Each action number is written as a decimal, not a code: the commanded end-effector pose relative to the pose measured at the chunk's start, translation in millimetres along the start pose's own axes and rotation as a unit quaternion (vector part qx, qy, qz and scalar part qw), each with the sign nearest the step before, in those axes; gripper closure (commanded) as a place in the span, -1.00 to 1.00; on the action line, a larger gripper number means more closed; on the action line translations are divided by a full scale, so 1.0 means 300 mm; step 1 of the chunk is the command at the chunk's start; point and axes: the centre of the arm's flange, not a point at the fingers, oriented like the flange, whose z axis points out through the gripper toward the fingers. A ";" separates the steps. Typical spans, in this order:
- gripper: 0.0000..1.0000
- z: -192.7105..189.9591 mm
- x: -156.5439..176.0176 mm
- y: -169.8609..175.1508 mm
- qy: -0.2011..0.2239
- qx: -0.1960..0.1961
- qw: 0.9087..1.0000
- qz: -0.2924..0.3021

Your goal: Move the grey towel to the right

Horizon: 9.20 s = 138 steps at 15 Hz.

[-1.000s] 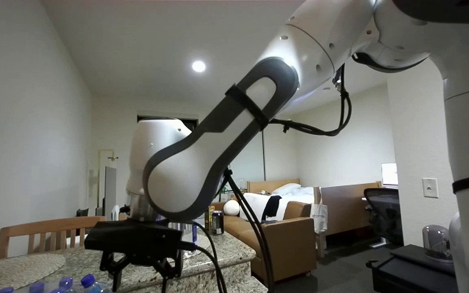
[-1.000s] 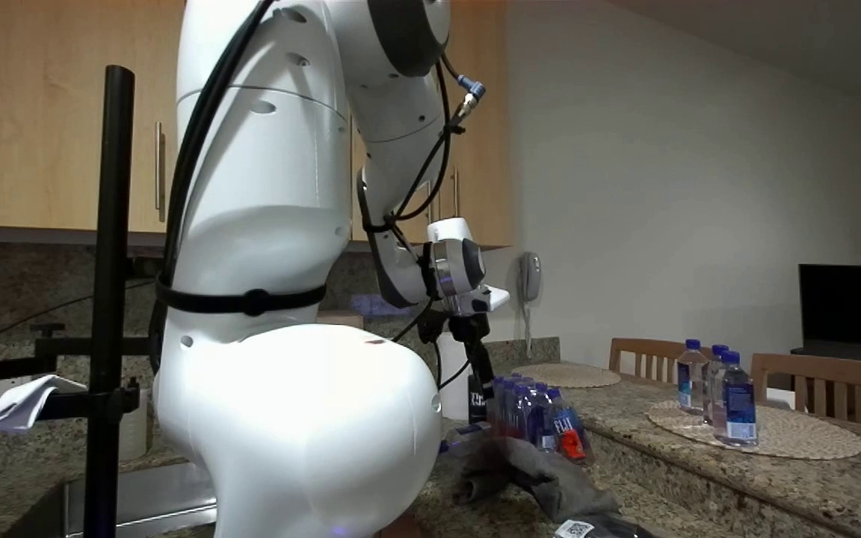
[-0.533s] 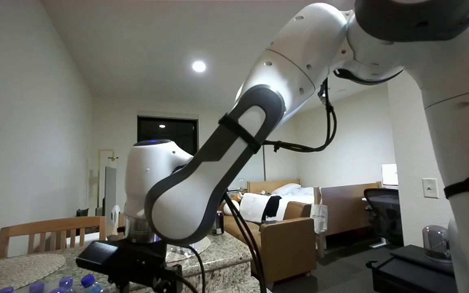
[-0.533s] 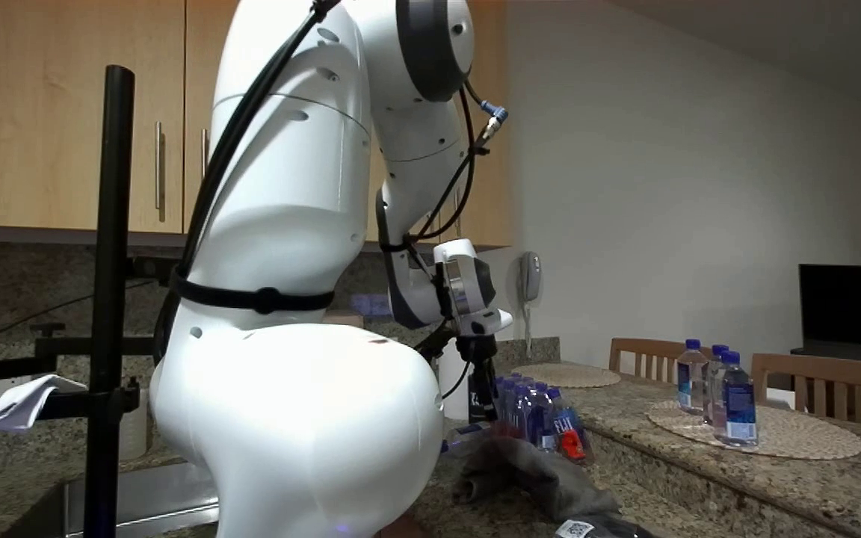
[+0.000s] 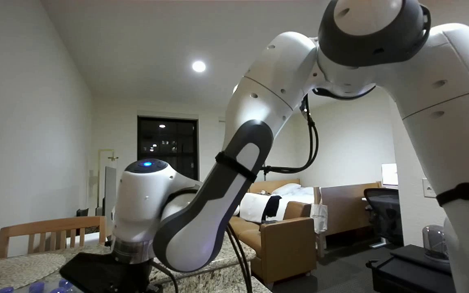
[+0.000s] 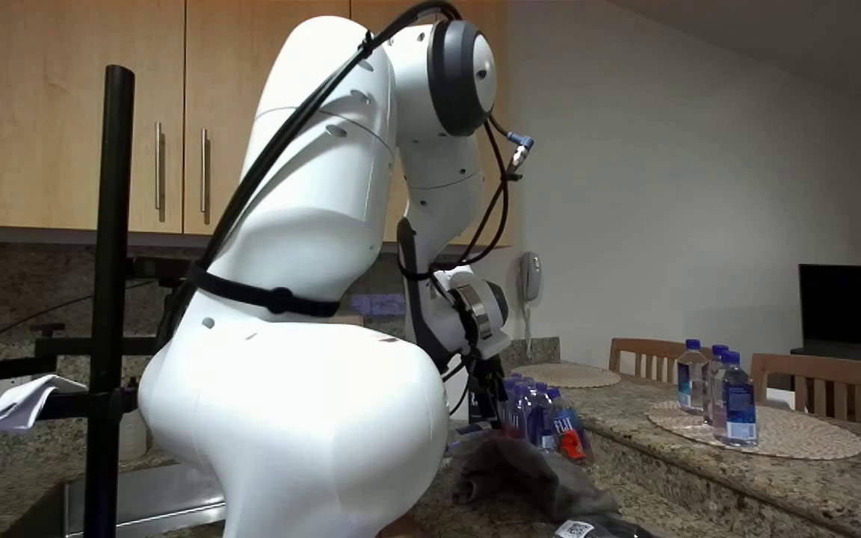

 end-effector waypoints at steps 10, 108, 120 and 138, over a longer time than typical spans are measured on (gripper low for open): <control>-1.00 0.276 -0.085 -0.075 0.020 0.006 0.999 0.036; 0.81 0.366 0.799 0.042 -0.254 -0.232 0.785 -0.516; 0.81 0.300 0.957 0.142 -0.276 -0.225 0.794 -0.493; 0.81 0.158 1.121 0.254 -0.287 -0.260 0.785 -0.485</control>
